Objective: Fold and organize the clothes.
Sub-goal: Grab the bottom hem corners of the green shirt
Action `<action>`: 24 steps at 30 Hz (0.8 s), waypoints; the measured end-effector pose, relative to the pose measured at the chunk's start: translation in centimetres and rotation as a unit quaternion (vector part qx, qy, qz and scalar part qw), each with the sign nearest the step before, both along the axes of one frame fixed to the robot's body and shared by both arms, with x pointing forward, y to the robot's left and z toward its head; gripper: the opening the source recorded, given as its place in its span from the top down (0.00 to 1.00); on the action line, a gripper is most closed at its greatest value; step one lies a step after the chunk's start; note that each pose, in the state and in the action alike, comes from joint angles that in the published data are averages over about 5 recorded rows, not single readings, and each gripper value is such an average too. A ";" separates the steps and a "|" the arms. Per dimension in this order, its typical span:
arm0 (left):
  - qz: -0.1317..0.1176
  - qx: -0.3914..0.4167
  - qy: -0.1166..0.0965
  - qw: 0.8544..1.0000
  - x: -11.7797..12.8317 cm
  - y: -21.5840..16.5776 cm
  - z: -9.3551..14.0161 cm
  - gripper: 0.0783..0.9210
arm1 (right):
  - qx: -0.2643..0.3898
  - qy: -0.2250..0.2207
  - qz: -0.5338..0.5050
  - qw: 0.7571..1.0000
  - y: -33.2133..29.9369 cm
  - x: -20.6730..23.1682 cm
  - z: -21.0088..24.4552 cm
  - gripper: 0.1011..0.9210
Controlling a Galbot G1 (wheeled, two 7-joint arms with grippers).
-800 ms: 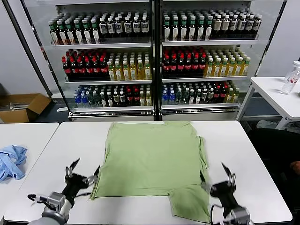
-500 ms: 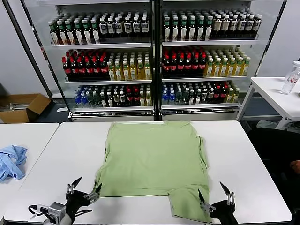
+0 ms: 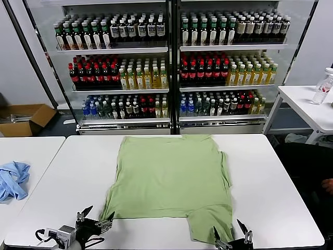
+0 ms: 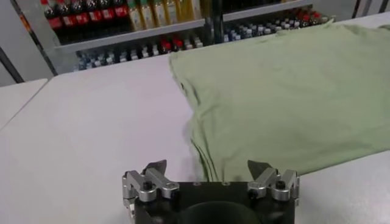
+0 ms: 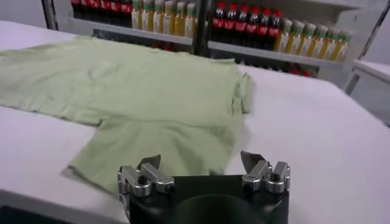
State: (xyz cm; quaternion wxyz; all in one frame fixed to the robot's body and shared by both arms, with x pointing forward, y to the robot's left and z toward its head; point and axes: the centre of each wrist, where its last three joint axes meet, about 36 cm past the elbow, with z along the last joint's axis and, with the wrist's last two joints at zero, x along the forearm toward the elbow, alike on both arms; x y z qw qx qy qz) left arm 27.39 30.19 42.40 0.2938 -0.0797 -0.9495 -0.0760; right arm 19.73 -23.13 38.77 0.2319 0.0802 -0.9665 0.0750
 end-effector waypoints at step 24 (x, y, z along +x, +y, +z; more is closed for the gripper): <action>0.008 -0.020 0.010 1.000 0.0 -1.5 -2.0 0.93 | 0.026 0.026 -0.011 0.999 -0.6 1.4 0.1 0.96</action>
